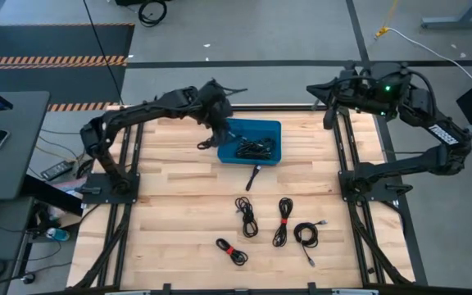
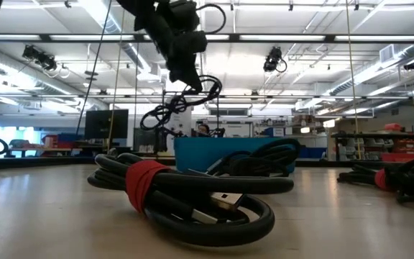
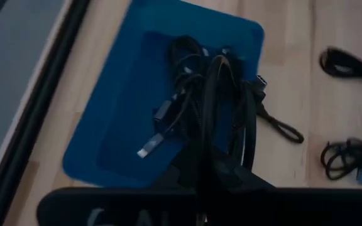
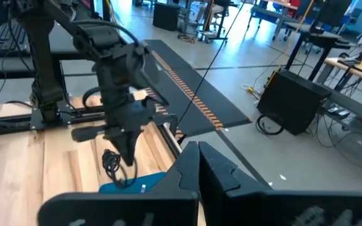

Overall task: Pick and place USB-C Cables
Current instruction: Put the black charger cable into the blue bin

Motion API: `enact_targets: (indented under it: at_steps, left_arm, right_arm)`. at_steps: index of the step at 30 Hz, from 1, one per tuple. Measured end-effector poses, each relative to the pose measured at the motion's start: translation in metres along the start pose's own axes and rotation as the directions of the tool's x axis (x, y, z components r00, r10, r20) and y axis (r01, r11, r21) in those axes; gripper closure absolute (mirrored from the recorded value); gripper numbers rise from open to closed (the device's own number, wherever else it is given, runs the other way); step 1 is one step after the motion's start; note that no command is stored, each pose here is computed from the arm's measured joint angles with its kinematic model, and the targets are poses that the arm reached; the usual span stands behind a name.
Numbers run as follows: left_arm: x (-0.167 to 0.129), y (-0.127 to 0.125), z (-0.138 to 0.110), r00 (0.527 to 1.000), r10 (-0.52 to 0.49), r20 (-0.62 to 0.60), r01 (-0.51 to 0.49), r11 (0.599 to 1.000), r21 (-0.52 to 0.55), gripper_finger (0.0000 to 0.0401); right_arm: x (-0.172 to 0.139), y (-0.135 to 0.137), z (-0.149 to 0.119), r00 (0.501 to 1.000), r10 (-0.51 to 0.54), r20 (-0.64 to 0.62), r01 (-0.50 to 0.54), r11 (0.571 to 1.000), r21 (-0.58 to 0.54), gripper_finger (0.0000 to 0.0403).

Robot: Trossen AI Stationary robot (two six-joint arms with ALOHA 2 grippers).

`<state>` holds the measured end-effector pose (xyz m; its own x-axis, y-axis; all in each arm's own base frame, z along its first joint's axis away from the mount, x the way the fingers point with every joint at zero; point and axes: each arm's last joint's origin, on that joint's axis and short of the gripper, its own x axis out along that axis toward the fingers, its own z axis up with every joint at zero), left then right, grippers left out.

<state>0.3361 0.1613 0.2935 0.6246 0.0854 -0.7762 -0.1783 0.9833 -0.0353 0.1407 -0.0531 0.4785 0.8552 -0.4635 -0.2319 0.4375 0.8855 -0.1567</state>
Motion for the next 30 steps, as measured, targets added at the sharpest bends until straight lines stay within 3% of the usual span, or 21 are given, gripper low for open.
enact_targets:
  at_steps: [7,16,20,23,26,30]
  left_arm:
    - [0.001,-0.010,0.007,1.000,-0.020,0.013,0.017,0.985,0.169,0.0397]
    - [-0.047,-0.010,0.053,0.976,0.014,0.218,-0.081,0.949,0.305,0.0397]
    - [-0.060,-0.012,0.058,0.978,0.012,0.208,-0.082,0.940,0.332,0.0397]
    - [-0.062,-0.014,0.054,0.988,0.003,0.155,-0.054,0.944,0.327,0.0397]
    - [-0.061,-0.014,0.049,0.995,-0.006,0.097,-0.026,0.947,0.319,0.0397]
    - [-0.057,-0.014,0.046,0.997,-0.008,0.077,-0.016,0.950,0.312,0.0397]
  right_arm:
    - [0.008,0.001,-0.001,1.000,0.002,-0.020,-0.002,1.000,0.024,0.0400]
    - [0.035,0.006,0.002,1.000,0.003,-0.028,-0.002,0.998,0.056,0.0400]
    - [0.049,0.007,-0.007,0.990,-0.049,-0.133,0.059,0.995,0.078,0.0401]
    - [0.051,0.004,-0.026,0.930,-0.176,-0.322,0.218,0.971,0.099,0.0401]
    - [0.046,0.001,-0.046,0.811,-0.279,-0.514,0.389,0.914,0.117,0.0401]
    - [0.046,0.001,-0.071,0.692,-0.301,-0.656,0.503,0.853,0.138,0.0402]
